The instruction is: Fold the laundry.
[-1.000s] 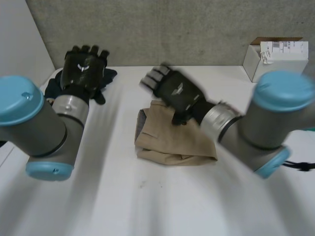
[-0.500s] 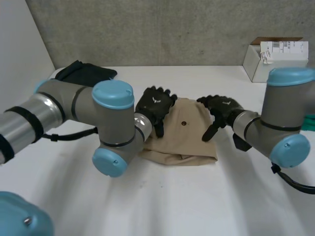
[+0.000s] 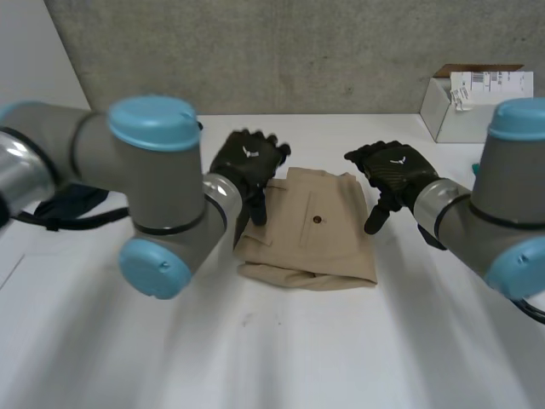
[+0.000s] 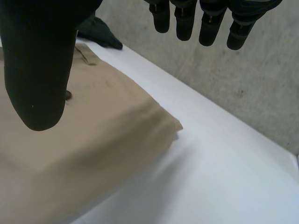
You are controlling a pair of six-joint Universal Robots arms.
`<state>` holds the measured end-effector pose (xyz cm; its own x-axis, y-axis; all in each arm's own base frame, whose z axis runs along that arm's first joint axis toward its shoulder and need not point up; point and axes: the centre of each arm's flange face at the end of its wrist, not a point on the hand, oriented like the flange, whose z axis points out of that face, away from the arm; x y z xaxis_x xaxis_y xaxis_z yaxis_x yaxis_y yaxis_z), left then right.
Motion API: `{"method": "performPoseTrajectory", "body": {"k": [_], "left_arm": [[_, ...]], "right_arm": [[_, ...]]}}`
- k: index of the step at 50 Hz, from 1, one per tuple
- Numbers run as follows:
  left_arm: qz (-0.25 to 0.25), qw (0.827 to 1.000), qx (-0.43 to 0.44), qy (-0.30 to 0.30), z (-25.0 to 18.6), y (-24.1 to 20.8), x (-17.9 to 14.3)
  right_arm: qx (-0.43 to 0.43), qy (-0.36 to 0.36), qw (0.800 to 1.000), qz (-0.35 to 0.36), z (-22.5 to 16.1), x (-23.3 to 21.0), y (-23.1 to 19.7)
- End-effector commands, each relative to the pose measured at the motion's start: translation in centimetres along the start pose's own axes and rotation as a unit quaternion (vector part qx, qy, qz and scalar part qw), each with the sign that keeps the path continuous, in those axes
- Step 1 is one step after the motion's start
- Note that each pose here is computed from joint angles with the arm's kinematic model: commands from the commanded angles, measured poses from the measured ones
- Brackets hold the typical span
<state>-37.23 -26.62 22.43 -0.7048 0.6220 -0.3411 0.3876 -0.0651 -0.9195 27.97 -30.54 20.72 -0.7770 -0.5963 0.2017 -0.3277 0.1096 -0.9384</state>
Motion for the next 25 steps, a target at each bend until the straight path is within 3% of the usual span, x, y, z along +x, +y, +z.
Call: {"method": "performPoseTrajectory", "body": {"k": [1,8,13,25], "left_arm": [[-0.012,0.997,0.069,0.036,-3.8,-3.6,-1.1],[-0.056,0.991,0.081,0.092,-5.6,-3.4,-2.1],[-0.083,0.99,0.067,0.094,-5.8,-2.6,-2.2],[-0.088,0.99,0.056,0.094,-5.6,-1.5,-1.9]], "right_arm": [[0.031,-0.023,0.998,-0.056,-3.4,-3.9,2.4],[0.049,-0.068,0.988,-0.126,-4.9,-8.9,6.6],[0.04,-0.059,0.989,-0.132,-3.7,-9.1,8.1],[0.035,-0.036,0.989,-0.14,-0.8,-8.9,9.4]]}}
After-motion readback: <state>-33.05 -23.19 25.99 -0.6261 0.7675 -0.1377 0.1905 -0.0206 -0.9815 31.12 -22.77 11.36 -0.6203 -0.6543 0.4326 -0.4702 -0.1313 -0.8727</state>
